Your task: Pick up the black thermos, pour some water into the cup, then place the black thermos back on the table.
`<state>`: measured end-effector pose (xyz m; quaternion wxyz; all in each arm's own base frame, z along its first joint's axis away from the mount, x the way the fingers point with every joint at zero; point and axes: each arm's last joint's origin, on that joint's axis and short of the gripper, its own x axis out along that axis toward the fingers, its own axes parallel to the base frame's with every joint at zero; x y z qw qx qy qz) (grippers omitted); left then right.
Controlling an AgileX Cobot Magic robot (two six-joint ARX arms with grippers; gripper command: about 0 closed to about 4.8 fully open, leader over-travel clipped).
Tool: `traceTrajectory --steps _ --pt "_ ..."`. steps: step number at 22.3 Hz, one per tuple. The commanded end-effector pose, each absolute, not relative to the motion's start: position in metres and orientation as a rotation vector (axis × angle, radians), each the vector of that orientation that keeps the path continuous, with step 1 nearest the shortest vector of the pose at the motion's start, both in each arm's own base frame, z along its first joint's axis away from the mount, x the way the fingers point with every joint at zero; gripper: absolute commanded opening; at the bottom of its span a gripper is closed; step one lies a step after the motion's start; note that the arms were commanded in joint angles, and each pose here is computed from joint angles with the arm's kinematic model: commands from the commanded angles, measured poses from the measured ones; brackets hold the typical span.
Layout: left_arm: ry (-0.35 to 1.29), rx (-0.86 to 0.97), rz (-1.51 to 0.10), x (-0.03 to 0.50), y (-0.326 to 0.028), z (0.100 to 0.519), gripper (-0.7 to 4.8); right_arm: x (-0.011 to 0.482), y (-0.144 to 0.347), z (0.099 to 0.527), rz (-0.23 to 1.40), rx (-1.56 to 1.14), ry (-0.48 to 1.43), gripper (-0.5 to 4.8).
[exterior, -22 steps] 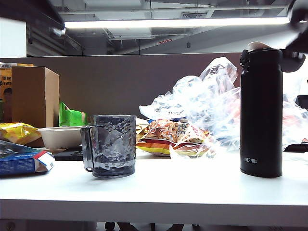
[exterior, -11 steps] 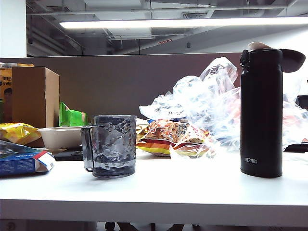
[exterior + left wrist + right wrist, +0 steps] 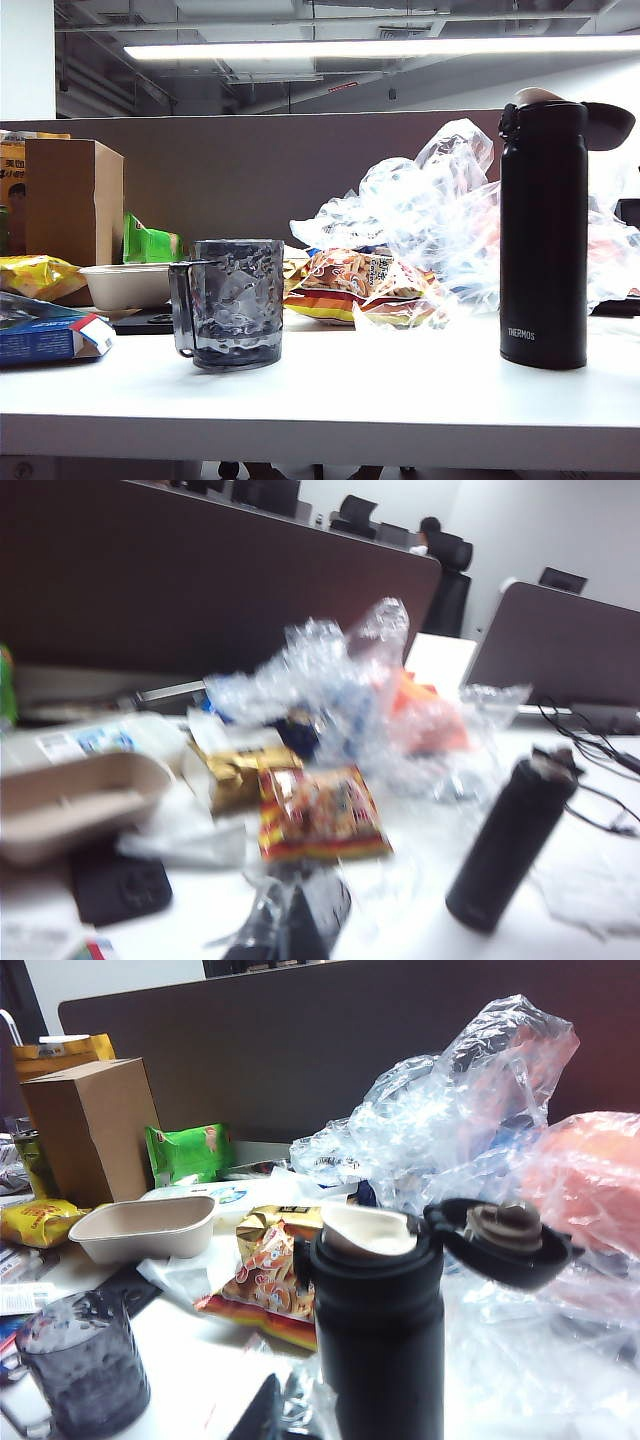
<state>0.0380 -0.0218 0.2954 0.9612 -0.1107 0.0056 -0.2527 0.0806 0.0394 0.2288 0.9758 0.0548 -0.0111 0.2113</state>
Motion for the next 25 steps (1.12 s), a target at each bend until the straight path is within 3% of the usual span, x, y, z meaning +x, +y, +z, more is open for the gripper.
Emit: traceTrajectory --steps 1,8,14,25 --pt "0.030 -0.296 -0.529 0.038 -0.023 0.273 -0.06 0.084 0.042 0.213 0.469 0.104 0.021 -0.06" --pt "0.043 -0.324 -0.535 0.060 -0.036 0.239 -0.06 0.089 0.045 0.183 0.457 0.095 0.066 -0.06" --pt "0.156 -0.292 -0.553 0.073 -0.045 0.196 -0.06 0.092 0.047 0.157 0.458 0.079 0.121 -0.06" --pt "0.294 -0.255 -0.577 0.080 -0.051 0.149 -0.06 0.091 0.046 0.149 0.458 0.061 0.203 -0.05"
